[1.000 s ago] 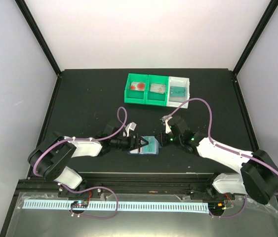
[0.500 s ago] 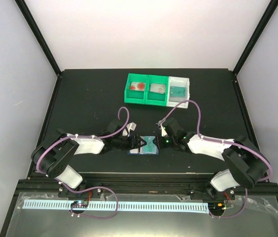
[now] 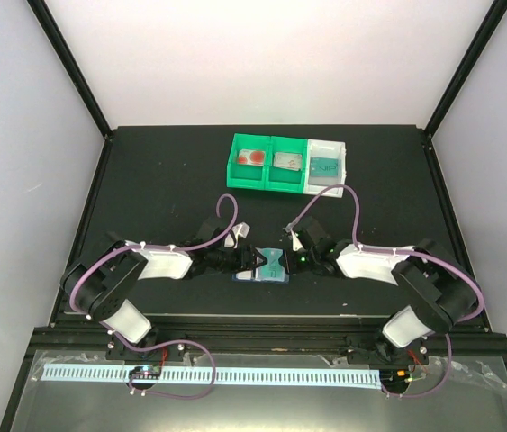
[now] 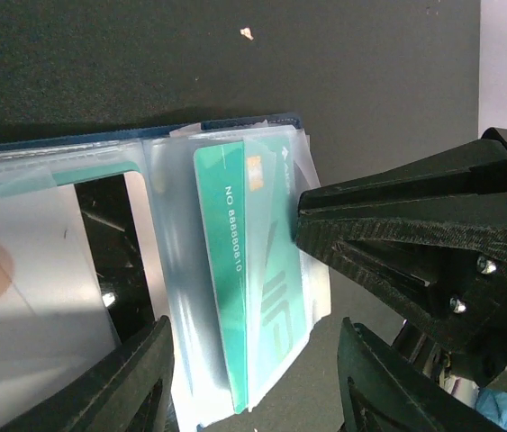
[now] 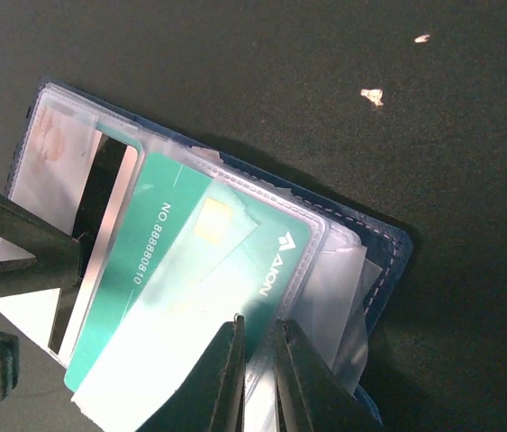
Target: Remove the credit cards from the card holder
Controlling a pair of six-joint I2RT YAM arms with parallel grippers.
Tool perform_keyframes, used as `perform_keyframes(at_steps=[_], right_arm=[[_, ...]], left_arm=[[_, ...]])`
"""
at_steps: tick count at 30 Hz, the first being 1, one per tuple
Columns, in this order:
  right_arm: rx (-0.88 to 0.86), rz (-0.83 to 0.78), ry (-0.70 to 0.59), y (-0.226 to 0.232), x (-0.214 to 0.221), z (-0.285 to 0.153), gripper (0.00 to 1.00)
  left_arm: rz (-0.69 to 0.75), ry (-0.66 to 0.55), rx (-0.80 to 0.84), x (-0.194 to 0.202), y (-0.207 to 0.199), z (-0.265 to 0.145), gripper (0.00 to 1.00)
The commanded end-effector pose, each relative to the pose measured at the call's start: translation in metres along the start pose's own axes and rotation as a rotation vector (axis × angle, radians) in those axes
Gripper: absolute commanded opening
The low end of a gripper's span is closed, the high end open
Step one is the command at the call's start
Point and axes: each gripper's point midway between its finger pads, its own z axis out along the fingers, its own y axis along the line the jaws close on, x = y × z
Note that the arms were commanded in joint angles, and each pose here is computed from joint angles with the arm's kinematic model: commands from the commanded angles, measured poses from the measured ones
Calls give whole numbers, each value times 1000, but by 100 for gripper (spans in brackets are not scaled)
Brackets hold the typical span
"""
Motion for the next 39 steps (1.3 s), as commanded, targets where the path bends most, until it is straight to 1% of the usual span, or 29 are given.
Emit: perform_keyframes(at_steps=[1,12,17,20,25,29,33,39], right_arm=[[54,7,47,-15,16,8,11],[60,14,57,-20,23,11,9],[57,15,55,-20,23,11,9],[55,14,53,-19,24,11,9],[52,13,50,-19,23,11,9],[50,13,47,-18,22,11,9],[50,15,46,-18,22,11,9],[76,23,47,-23,23,10,9]], left_arm=[[10,-14,-11,-6,0,1,51],[-4,-10,33,-6,-7,6,41],[-9,-12,51,-8,-11,9,32],[-2,-16,63,-10,-14,9,24],[7,-18,64,-12,-15,10,14],[14,-18,78,-12,-17,11,9],[19,-14,90,-11,-17,11,2],[30,-26,71,-12,-15,7,2]])
